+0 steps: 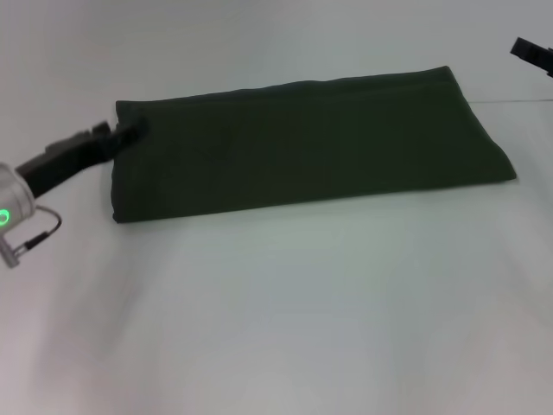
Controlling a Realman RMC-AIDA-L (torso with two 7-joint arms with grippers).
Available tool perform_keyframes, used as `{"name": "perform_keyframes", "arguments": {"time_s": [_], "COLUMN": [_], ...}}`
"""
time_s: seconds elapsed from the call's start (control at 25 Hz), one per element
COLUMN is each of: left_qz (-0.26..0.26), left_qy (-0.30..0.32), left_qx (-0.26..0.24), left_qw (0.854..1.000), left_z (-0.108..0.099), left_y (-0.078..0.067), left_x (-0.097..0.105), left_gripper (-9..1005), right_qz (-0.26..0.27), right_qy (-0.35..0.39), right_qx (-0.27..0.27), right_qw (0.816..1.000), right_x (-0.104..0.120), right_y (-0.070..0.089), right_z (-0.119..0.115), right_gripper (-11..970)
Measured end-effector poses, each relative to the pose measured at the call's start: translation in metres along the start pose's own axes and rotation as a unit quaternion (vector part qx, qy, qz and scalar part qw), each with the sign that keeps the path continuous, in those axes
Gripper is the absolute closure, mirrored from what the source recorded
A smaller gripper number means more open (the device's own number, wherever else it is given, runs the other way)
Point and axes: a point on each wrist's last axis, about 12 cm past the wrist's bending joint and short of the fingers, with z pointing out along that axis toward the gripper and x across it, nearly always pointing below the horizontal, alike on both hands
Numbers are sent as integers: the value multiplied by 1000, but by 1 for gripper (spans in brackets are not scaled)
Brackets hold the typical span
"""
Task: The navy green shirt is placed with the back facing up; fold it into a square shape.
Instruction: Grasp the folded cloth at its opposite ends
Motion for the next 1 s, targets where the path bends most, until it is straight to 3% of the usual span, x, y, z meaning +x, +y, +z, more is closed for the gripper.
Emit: {"name": "perform_keyframes", "arguments": {"time_s": [0.12, 0.28, 0.64, 1.0], "left_qz": [3, -33, -86, -76], "left_qy": [55, 92, 106, 125], "left_qx": [-19, -52, -86, -94], "left_qw": [998, 994, 987, 985], "left_z": [-1, -2, -8, 3], "left_y": [5, 11, 21, 18], "left_x": [7, 11, 8, 20], "left_gripper": [194, 195, 197, 201], "right_qz": [-7, -10, -25, -29], "right_qy": [17, 32, 46, 51], "right_qx": [-5, -2, 0, -3], "right_qw": [1000, 999, 999, 998], "right_x": [3, 5, 6, 6], "right_y": [-2, -4, -3, -2], "right_z": [-5, -8, -5, -4], "right_gripper": [229, 229, 229, 230]}}
